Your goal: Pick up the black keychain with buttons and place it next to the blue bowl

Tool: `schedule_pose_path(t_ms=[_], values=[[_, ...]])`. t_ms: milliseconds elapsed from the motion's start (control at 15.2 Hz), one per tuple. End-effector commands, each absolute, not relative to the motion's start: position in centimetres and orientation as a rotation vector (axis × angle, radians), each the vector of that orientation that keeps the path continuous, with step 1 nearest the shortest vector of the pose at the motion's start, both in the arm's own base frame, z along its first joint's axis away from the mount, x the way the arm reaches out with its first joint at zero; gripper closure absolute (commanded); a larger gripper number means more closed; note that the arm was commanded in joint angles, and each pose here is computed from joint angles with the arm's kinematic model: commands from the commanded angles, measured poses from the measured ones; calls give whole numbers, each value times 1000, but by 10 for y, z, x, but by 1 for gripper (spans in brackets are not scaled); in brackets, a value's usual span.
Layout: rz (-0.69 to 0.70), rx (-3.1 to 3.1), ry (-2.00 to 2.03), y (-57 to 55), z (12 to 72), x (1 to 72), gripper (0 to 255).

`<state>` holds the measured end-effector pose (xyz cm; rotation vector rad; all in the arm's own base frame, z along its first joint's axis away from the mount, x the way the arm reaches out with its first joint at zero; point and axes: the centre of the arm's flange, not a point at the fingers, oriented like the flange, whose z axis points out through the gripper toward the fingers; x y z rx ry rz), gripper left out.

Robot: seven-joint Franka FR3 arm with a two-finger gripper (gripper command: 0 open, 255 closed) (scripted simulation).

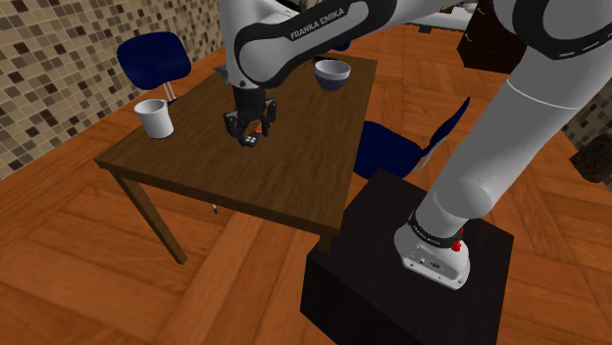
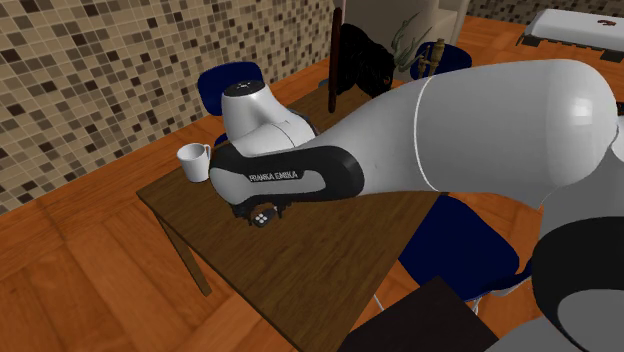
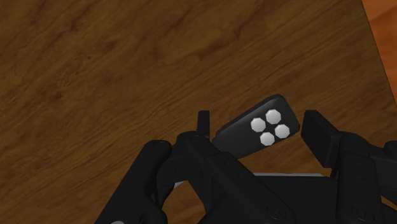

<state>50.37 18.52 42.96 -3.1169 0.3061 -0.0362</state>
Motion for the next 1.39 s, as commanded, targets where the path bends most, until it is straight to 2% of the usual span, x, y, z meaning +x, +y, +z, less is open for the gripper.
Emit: schedule_pose_path(t_ms=[0,858,1320], values=[[-36,-3117,306,185,440,503,255],[-36,-3117,306,185,506,503,255],[-36,-3117,306,93,506,491,255]])
